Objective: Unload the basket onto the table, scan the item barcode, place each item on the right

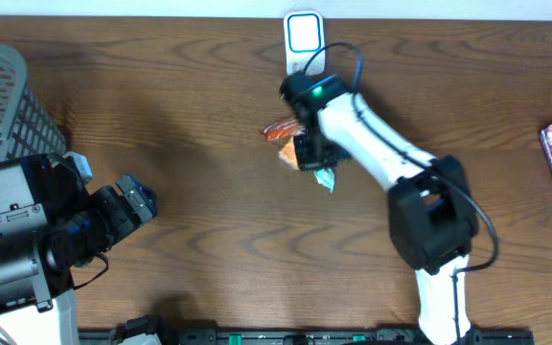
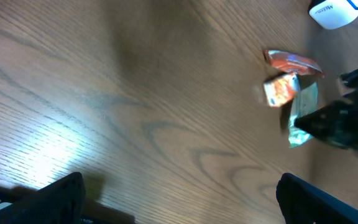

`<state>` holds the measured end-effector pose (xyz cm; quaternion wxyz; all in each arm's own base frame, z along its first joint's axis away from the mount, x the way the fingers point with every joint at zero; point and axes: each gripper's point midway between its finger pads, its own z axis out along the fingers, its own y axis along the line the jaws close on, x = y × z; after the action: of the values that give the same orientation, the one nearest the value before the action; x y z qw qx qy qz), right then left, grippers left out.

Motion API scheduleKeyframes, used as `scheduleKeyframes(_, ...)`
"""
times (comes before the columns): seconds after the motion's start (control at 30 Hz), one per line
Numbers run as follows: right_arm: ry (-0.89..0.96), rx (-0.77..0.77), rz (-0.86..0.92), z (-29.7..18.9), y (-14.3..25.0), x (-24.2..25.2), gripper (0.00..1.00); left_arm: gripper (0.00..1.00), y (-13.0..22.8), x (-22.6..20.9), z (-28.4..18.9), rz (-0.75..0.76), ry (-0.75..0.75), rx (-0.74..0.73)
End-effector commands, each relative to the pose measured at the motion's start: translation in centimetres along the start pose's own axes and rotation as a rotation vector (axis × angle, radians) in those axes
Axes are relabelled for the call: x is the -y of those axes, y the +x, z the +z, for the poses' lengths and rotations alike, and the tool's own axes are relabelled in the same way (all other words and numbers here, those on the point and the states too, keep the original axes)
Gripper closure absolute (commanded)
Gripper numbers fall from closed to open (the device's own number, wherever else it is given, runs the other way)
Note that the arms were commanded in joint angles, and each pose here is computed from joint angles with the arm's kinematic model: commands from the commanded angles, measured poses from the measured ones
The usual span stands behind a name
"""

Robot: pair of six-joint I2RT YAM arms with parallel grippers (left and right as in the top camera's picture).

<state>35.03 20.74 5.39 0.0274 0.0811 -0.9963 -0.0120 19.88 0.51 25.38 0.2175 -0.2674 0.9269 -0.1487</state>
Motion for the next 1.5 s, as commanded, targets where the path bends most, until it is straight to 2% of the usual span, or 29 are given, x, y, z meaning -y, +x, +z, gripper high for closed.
scheduleKeyframes(0.0,-0.605,0.021,-0.416,-6.5,1.6,-5.5,0.99,0.02,0.0,0.3,-0.1,0.0,0.013,-0.001)
scheduleKeyframes(0.07,-0.799,0.036,-0.529,-8.5,2.8,-5.4,0.99,0.02,0.0,0.3,-0.1,0.0,0.013,-0.001)
scheduleKeyframes(0.13,-0.888,0.054,-0.6,-9.4,3.8,-4.4,0.99,0.02,0.0,0.3,-0.1,0.0,0.013,-0.001)
scheduleKeyframes(0.33,-0.939,0.033,-0.616,-9.8,5.2,-1.7,0.99,0.02,0.0,0.3,-0.1,0.0,0.013,-0.001)
scheduleKeyframes(0.6,-0.975,0.057,-0.636,-10.3,5.3,-1.9,0.99,0.02,0.0,0.3,-0.1,0.0,0.013,-0.001)
scheduleKeyframes(0.77,-0.952,0.046,-0.538,-9.9,4.1,-2.0,0.99,0.02,0.0,0.3,-0.1,0.0,0.013,-0.001)
scheduleKeyframes(0.87,-0.808,0.016,-0.334,-8.3,1.7,-0.8,0.99,0.02,0.0,0.3,-0.1,0.0,0.013,-0.001)
scheduleKeyframes(0.97,-0.396,0.009,-0.051,-5.9,-1.1,4.6,0.99,0.02,0.0,0.3,-0.1,0.0,0.013,-0.001)
scheduleKeyframes(1.0,-0.203,0.038,0.066,-5.9,-2.0,7.6,0.99,0.02,0.0,0.3,-0.1,0.0,0.013,-0.001)
scheduleKeyframes(1.07,-0.004,0.091,0.182,-6.5,-2.8,10.6,0.99,0.02,0.0,0.3,-0.1,0.0,0.013,-0.001)
scheduleKeyframes(1.17,0.179,0.154,0.242,-7.2,-3.5,12.8,0.99,0.02,0.0,0.3,-0.1,0.0,0.013,-0.001)
scheduleKeyframes(1.27,0.304,0.172,0.225,-6.6,-3.5,13.4,0.99,0.02,0.0,0.3,-0.1,0.0,0.013,-0.001)
scheduleKeyframes(1.47,0.376,0.166,0.147,-2.4,-2.6,11.4,0.99,0.02,0.0,0.3,-0.1,0.0,0.013,-0.001)
